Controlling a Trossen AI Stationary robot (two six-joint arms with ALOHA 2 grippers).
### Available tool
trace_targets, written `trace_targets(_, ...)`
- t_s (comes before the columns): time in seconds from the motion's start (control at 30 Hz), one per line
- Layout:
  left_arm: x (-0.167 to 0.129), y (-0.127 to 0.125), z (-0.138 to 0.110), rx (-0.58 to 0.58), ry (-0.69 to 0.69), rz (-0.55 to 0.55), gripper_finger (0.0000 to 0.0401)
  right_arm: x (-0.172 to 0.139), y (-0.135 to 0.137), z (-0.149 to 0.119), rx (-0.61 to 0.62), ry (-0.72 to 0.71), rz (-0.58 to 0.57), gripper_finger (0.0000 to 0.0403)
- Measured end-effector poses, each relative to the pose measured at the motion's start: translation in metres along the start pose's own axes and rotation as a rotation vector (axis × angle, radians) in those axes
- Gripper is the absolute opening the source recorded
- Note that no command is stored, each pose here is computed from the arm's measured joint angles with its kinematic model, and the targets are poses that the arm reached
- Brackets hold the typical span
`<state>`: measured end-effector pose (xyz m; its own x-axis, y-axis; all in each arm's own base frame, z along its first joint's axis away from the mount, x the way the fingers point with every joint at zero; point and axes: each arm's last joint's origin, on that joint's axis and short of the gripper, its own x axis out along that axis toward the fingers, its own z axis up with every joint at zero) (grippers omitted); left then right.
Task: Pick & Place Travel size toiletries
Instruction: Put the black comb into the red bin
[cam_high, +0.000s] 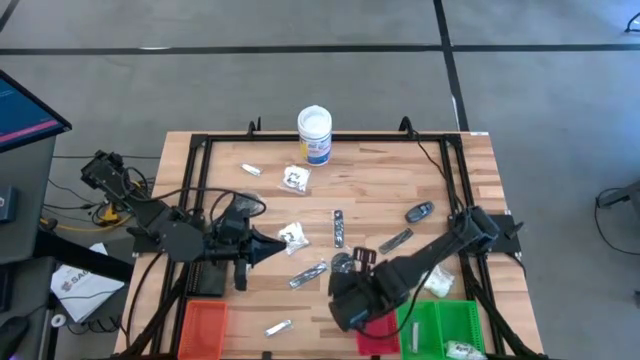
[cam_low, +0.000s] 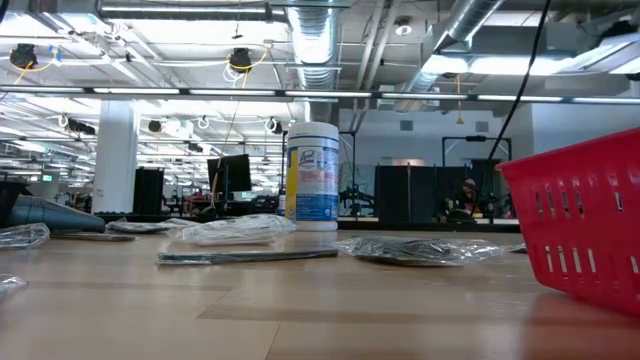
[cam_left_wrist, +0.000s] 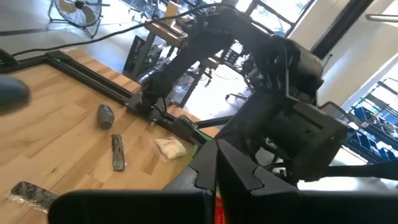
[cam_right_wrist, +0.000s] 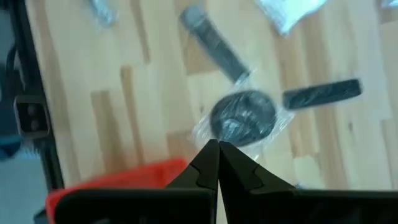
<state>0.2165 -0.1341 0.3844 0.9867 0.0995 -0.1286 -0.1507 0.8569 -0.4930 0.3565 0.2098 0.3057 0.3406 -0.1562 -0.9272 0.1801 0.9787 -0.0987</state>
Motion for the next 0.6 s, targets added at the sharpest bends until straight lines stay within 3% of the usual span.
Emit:
trace_targets(0.3, 0.018, 0.023, -0.008, -0.026, 0.061, 0.02, 0.0001, 0.011, -0.009, 0.016, -0.017, -0.058, 0.031, 0.0)
trace_targets(0.6, 0.036, 0.056, -0.021, -0.071, 0.123, 0.075, 0.0001, 0.021, -0.017, -0.002, 0.002, -0.115, 0.077, 0.0)
